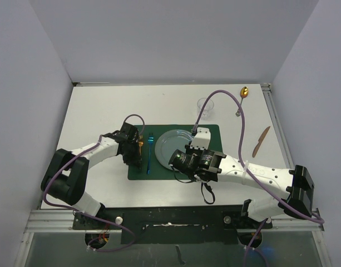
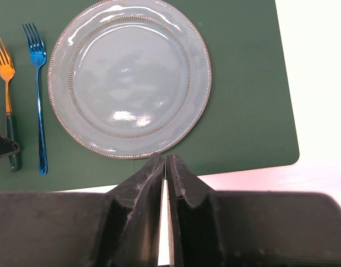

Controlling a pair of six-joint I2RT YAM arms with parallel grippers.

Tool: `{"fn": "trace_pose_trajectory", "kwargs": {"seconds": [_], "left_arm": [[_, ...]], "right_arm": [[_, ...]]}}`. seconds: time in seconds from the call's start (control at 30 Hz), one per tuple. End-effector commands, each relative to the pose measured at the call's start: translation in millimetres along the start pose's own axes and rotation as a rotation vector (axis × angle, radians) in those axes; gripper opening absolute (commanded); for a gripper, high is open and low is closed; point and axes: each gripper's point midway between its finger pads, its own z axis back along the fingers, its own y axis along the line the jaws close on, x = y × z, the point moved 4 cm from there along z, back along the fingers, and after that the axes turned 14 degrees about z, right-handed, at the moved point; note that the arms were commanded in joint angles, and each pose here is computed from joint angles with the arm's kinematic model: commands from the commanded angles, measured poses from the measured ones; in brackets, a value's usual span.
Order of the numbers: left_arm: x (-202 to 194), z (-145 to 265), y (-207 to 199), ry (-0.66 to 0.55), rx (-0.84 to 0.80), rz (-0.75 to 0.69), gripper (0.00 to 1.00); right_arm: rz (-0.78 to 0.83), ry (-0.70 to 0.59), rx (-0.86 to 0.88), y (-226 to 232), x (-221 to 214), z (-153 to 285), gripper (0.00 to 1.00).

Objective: Set the dinner table for one person
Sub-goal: Place the fork on the napkin.

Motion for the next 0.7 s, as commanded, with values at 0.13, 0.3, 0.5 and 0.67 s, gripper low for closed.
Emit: {"fn": "trace_pose_trajectory", "kwargs": {"seconds": [0.13,0.3,0.5,0.67], "left_arm": [[3,8,-8,-0.019,-0.034,-0.015,0.24],[5,12,-7,-0.034,-0.022,-0.020,0.30],[7,14,-6,-0.046,-0.007,-0.024,0.30],[17,27,-9,-0.112,-0.002,-0.011,0.29]], "right_arm": [[-0.042,-0.059,-0.007,-3,12,5,0.09],[-0.036,-0.055,-0.007,-1,11,4,0.09],[-0.036,-0.055,-0.009,-1,11,4,0.09],[-0.036,-0.054,-0.014,-2,11,3,0.09]]}}
